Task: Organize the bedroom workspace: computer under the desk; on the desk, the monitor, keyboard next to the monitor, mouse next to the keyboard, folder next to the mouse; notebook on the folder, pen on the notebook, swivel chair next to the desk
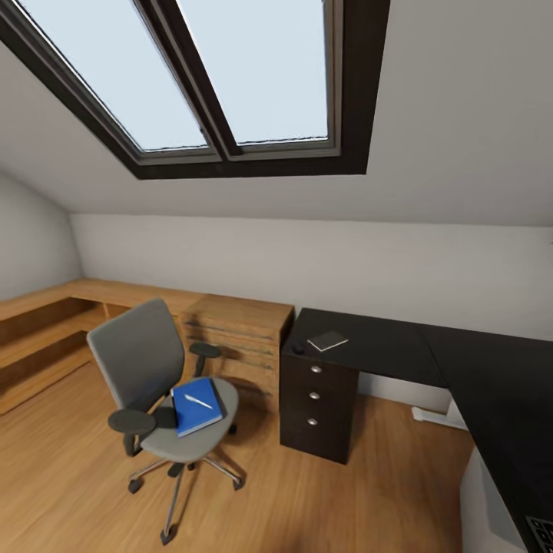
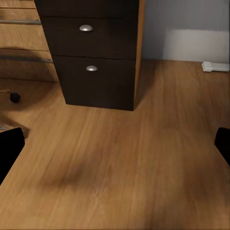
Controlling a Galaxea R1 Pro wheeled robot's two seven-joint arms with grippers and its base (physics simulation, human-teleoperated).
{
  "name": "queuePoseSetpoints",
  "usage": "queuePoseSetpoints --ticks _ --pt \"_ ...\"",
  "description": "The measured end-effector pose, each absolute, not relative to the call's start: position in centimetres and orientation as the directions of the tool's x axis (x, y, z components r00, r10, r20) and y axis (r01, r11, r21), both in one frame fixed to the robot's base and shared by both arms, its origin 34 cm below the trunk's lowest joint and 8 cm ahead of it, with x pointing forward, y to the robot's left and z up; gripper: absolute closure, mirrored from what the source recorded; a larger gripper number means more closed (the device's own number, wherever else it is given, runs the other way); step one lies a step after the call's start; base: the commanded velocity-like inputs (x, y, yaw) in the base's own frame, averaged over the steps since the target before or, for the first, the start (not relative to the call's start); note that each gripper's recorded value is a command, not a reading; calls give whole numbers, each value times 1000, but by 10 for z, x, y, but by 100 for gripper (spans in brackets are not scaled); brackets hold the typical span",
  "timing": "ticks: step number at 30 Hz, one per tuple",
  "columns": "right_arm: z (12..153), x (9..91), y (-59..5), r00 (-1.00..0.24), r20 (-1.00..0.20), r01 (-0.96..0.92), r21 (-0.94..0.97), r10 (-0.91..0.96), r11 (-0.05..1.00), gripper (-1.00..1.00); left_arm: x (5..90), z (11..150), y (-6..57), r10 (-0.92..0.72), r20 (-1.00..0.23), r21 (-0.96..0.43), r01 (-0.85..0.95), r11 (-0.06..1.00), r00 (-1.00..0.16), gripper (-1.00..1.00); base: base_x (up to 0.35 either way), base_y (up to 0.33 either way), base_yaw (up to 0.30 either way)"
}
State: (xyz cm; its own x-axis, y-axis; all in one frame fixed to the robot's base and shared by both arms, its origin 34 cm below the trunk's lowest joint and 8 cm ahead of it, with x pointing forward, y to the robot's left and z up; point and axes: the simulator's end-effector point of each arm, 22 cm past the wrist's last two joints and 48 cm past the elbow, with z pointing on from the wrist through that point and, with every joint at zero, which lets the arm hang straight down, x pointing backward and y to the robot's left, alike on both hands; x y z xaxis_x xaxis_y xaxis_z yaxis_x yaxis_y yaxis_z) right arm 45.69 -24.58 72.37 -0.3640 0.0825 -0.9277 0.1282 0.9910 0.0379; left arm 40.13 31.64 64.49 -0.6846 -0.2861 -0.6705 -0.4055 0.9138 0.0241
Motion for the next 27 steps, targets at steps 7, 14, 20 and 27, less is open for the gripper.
queuePoseSetpoints --ticks 7,14,20,27 --pt "732 455 -246 -362 -929 129 38 83 991 -100 400 653 316 -286 -672 23 -405 914 -683 -100 334 0 -223" --pt "740 454 -246 -360 -930 127 38 82 991 -100 399 660 316 -286 -673 22 -405 914 -682 -100 334 0 -240" --pt "742 453 -245 -360 -929 126 38 82 991 -100 398 663 316 -286 -673 22 -406 914 -682 -100 334 0 -61" --pt "727 446 -243 -428 -900 124 34 85 992 -100 398 663 315 -287 -672 21 -405 914 -683 -100 335 0 -4"
